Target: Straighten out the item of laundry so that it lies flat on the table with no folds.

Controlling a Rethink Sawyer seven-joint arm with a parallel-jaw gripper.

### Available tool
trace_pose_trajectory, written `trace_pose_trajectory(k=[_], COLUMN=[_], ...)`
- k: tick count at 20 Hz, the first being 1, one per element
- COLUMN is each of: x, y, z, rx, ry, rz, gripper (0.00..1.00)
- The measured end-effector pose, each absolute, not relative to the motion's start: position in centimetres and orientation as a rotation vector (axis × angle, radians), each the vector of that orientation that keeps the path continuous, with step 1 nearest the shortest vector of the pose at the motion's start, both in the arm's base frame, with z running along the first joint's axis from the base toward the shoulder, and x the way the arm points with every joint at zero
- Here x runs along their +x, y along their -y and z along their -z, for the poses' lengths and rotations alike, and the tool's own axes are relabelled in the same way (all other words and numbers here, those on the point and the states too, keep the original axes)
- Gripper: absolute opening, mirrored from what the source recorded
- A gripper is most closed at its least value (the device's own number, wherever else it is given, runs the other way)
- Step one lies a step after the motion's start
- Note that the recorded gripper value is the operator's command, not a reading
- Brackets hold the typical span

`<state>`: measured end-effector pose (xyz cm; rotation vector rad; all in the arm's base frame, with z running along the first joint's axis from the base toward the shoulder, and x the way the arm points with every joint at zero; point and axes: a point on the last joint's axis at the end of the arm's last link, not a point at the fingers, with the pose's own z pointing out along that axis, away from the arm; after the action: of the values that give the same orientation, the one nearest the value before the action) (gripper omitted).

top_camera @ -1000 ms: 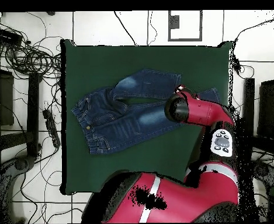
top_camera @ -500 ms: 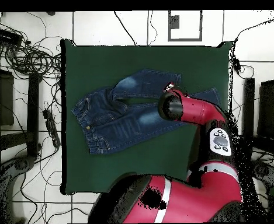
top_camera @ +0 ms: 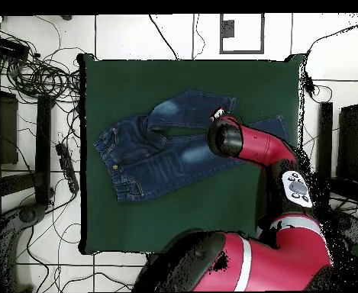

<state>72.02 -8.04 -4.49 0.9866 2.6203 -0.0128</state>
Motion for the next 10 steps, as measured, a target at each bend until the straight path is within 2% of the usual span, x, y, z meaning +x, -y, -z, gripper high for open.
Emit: trace_pose_trajectory(k=[10], x=[71.96], y=[7.85], z=[4.86], rx=[1.014], ry=[-2.649], rz=[0.014], gripper=[1.0])
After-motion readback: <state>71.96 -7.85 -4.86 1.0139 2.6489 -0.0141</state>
